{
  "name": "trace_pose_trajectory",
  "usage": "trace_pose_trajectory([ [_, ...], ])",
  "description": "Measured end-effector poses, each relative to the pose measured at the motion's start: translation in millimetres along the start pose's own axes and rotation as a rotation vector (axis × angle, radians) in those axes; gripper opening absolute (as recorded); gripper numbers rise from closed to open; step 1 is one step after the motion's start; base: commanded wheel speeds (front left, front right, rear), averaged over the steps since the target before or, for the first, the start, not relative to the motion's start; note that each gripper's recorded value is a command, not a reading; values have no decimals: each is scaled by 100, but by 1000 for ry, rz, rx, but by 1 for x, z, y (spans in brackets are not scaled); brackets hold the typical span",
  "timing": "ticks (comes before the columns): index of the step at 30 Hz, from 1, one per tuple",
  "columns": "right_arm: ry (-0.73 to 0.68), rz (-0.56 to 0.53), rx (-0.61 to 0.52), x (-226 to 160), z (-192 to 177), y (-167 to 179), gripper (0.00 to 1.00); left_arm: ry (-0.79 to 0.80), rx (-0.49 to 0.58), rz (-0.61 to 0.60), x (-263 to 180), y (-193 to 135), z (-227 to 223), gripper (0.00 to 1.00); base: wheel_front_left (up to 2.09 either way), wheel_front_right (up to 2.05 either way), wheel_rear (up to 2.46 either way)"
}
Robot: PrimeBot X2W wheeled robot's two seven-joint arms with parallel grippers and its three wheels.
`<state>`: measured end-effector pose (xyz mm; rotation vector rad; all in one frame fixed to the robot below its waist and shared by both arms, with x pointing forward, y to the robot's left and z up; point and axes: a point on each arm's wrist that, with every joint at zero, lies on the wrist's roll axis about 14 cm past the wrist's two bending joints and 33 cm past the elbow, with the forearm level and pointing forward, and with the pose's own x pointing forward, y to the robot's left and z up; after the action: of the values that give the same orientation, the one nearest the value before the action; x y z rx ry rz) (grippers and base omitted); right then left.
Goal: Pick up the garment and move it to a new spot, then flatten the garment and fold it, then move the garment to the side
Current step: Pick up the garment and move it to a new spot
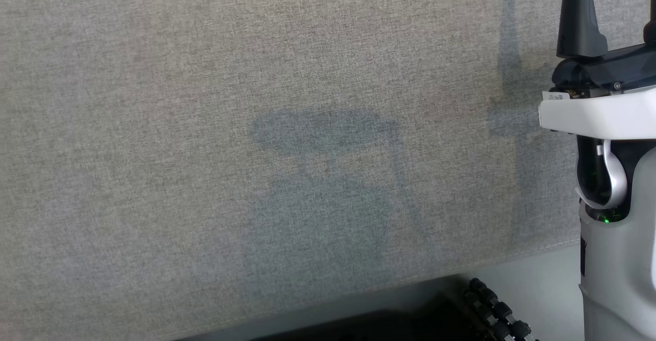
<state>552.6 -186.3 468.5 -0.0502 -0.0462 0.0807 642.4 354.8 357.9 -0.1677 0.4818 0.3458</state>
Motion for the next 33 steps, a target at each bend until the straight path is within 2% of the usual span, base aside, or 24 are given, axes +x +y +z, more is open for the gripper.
trace_pose_trajectory([
  [2, 8, 1, -2, 0, -3, 0, 100, 10, -3, 7, 4, 1, -3, 100, 0, 0, 0],
  [3, 11, 2, -2, -1, -4, 0, 100, 14, -4, 11, 5, 1, -4, 65, 0, 0, 0],
  [4, 13, 2, -2, -1, -5, 0, 100, 16, -5, 12, 7, 1, -5, 39, 0, 0, 0],
  [6, 15, 3, -2, -1, -6, 1, 100, 0, -6, 10, 8, 1, -3, 0, 0, 0, 0],
  [11, 3, 6, 5, -2, -3, 2, 100, -62, -13, -27, 4, -1, 10, 0, 0, 0, 0],
  [18, -24, 5, 15, -7, 12, 3, 100, -197, 19, -96, -15, -9, 51, 0, 0, 0, 0],
  [24, -46, -9, 26, -19, 31, 0, 100, -332, 52, -170, -51, -22, 104, 0, 0, 0, 0],
  [33, -64, -30, 60, -54, 59, -2, 100, -426, 93, -379, -132, -83, 130, 0, 0, 0, 0],
])
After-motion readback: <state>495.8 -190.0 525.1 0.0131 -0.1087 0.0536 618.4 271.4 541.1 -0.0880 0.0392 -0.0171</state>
